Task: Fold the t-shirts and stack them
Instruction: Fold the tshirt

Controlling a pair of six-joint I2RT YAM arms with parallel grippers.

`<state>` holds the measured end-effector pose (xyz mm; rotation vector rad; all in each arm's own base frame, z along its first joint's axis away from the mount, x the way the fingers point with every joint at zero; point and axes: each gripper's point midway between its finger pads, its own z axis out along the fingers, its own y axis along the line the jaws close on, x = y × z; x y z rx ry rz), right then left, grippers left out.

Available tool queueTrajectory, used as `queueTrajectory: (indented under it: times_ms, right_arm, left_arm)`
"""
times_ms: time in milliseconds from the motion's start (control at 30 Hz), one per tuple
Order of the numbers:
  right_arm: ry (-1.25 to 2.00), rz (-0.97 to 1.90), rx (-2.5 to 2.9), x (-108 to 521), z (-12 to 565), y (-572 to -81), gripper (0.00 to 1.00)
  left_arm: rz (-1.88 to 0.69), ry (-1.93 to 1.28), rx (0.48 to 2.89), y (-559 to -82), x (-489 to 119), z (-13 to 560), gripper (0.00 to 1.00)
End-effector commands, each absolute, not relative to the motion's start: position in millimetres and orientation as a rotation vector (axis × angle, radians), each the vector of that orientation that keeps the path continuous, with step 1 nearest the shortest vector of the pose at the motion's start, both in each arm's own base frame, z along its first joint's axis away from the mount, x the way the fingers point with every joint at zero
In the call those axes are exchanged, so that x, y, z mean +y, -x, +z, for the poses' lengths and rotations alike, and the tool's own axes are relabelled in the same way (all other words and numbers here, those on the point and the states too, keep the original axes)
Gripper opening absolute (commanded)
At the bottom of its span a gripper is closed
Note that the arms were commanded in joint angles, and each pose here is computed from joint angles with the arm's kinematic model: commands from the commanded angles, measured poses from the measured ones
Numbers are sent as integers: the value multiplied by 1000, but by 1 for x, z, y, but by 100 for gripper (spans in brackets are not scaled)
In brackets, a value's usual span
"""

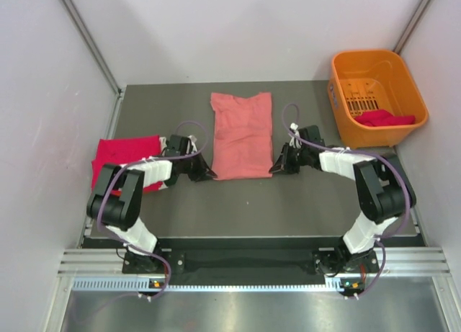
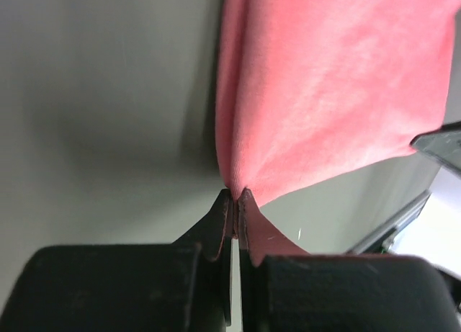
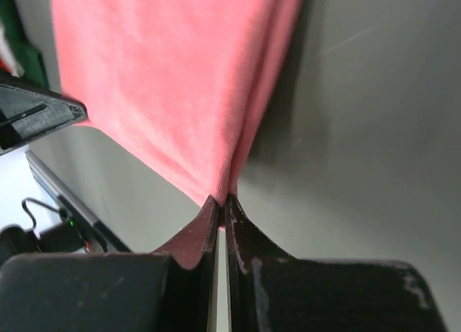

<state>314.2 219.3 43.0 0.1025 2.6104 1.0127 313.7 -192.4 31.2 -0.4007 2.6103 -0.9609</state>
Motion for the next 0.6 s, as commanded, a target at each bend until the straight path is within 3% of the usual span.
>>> queueTrajectory:
  times_ms: [0,367,567]
  right_arm:
    - [11,1024,2596,222,59,-286,0]
    - [118,1019,2560,208,85,-192,0]
    - [108,954,2499,190,113,-175,0]
  left_arm:
    - [-931,307,2630,-281,-187,48,0]
    - [-987,193,2575,-203,-192,115,0]
    - [-1065,204,2506,-187,-192,155,0]
